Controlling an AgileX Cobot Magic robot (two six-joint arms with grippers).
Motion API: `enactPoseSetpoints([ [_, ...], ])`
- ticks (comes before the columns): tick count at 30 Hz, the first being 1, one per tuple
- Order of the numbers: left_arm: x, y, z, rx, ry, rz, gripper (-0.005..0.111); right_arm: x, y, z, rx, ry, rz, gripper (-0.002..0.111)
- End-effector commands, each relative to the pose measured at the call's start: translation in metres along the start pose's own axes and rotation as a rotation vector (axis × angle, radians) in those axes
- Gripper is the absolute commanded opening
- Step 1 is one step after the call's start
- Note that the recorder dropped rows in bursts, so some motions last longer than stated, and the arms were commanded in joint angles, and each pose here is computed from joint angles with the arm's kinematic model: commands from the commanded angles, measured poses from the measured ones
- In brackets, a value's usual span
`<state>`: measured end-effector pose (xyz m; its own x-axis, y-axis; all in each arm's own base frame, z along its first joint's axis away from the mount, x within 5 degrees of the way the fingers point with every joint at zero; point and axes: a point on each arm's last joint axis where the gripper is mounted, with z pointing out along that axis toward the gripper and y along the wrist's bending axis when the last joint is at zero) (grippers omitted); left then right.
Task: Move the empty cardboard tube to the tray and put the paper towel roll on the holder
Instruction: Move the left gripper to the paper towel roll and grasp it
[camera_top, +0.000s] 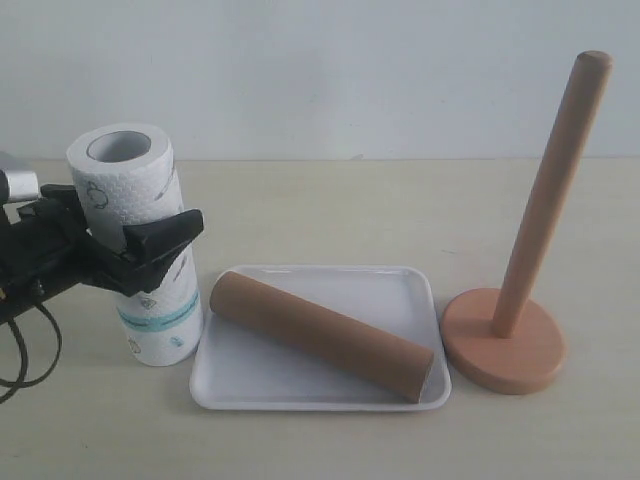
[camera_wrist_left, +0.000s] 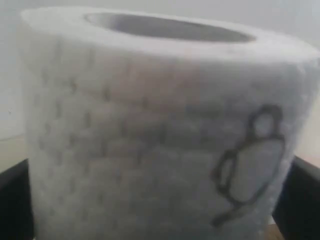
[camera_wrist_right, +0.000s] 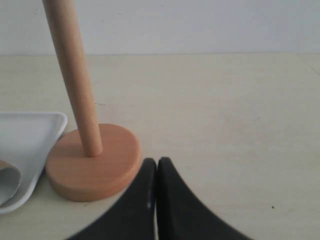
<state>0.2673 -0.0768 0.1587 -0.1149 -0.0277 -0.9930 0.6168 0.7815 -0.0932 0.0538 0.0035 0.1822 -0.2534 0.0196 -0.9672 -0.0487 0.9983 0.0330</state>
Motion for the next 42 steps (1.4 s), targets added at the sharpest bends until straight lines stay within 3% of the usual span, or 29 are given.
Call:
enactPoseSetpoints([
  [1,-0.002,0.002,0.009,0.043,-0.016,-0.008,0.110,-0.001,0.000,0.000,0.005,-0.008,0.002,0.000],
  [5,-0.005,-0.003,0.013,0.128,-0.009,0.040,0.108,-0.001,0.000,0.000,0.005,-0.008,0.002,0.000],
  [7,-0.005,-0.007,0.014,0.180,0.002,0.067,0.101,-0.001,0.000,0.000,0.005,-0.008,0.002,0.000],
  [9,-0.004,-0.009,0.014,0.208,0.008,0.081,0.086,-0.001,0.000,0.000,0.005,-0.008,0.002,0.000],
  [15,-0.004,-0.006,0.014,0.176,0.015,0.102,0.024,-0.001,0.000,0.000,0.005,-0.008,0.002,0.000],
  [18,-0.003,-0.002,0.015,0.140,0.021,0.090,0.004,-0.001,0.000,0.000,0.005,-0.008,0.002,0.000],
  [27,0.002,0.010,0.016,0.010,0.084,0.044,0.004,-0.001,0.000,0.000,0.005,-0.008,0.002,0.000],
  [34,0.000,0.008,0.016,0.024,0.062,0.046,0.004,-0.001,0.000,0.000,0.005,-0.008,0.002,0.000],
  [42,-0.025,0.002,0.011,0.049,-0.021,0.110,0.004,-0.001,0.000,0.000,0.005,-0.008,0.002,0.000],
])
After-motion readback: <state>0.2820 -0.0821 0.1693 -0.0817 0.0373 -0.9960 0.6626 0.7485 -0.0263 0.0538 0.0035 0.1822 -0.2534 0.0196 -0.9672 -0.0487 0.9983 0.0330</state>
